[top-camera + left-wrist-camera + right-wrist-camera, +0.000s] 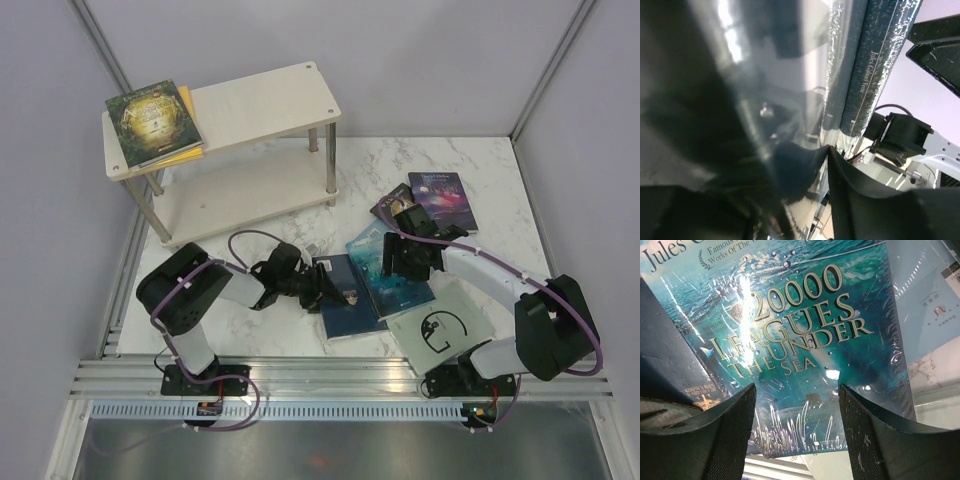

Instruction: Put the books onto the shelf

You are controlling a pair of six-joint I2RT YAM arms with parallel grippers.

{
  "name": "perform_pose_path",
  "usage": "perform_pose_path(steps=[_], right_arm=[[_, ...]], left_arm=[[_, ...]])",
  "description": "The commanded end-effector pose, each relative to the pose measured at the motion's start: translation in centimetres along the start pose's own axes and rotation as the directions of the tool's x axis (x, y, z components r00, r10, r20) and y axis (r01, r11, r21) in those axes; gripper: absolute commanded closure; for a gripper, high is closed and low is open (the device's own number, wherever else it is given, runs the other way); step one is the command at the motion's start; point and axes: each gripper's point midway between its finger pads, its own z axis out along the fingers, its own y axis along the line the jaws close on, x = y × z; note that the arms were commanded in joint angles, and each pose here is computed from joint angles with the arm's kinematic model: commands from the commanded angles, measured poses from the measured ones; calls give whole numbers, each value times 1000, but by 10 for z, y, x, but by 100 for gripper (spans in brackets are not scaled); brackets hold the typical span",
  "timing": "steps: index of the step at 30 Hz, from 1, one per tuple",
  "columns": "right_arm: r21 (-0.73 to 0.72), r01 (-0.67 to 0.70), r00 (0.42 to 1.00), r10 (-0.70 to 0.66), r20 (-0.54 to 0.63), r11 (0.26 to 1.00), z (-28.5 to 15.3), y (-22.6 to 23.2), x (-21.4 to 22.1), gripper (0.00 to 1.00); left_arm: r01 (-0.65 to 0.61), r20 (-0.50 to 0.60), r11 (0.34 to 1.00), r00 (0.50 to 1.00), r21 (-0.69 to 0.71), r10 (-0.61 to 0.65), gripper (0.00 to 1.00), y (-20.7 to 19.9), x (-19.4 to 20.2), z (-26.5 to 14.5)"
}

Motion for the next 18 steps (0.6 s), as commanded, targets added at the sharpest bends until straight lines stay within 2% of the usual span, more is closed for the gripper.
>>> perform_pose_path(steps=[1, 2, 3, 4, 6, 7, 10, 12, 13, 15, 16, 18], right_arm=[[56, -5, 965, 20, -262, 998, 33, -27, 76, 29], [55, -5, 965, 19, -260, 998, 33, -27, 75, 29], [51, -4, 966, 17, -257, 999, 32, -26, 75, 29], [47, -6, 966, 18, -256, 999, 32, -25, 74, 29], [31, -13, 969, 20, -244, 999, 29, -20, 69, 29], [18, -16, 971, 20, -237, 1000, 27, -16, 66, 29], [-51, -15, 983, 6, -183, 999, 15, 3, 45, 23], [-130, -10, 990, -8, -142, 991, 2, 23, 28, 16], [-159, -9, 991, -12, -131, 987, -2, 31, 22, 13], [-256, -11, 995, -15, -100, 967, -17, 55, 7, 7], [-289, -16, 996, -11, -91, 957, -23, 64, 3, 7], [-377, -12, 999, -6, -45, 926, -40, 85, -11, 6]], left_arm=[[48, 106, 991, 994, -129, -35, 58, 30, -7, 5], [23, 123, 994, 992, -110, -9, 64, 20, -10, 1], [10, 135, 995, 991, -103, 4, 87, 15, -12, -1], [7, 132, 993, 991, -119, 9, 98, 14, -12, -3], [-25, 144, 992, 989, -121, 43, 98, 1, -16, -10], [-33, 127, 985, 990, -171, 56, 98, 4, -15, -14], [-112, 163, 973, 976, -202, 146, 98, -17, -23, -36], [-101, 166, 960, 975, -263, 148, 98, -13, -20, -55], [-148, 201, 962, 960, -230, 196, 98, -35, -23, -71], [-149, 212, 961, 956, -233, 200, 98, -44, -20, -92], [-202, 244, 960, 938, -192, 246, 98, -68, -21, -109], [-209, 238, 957, 937, -199, 254, 98, -79, -16, -131]])
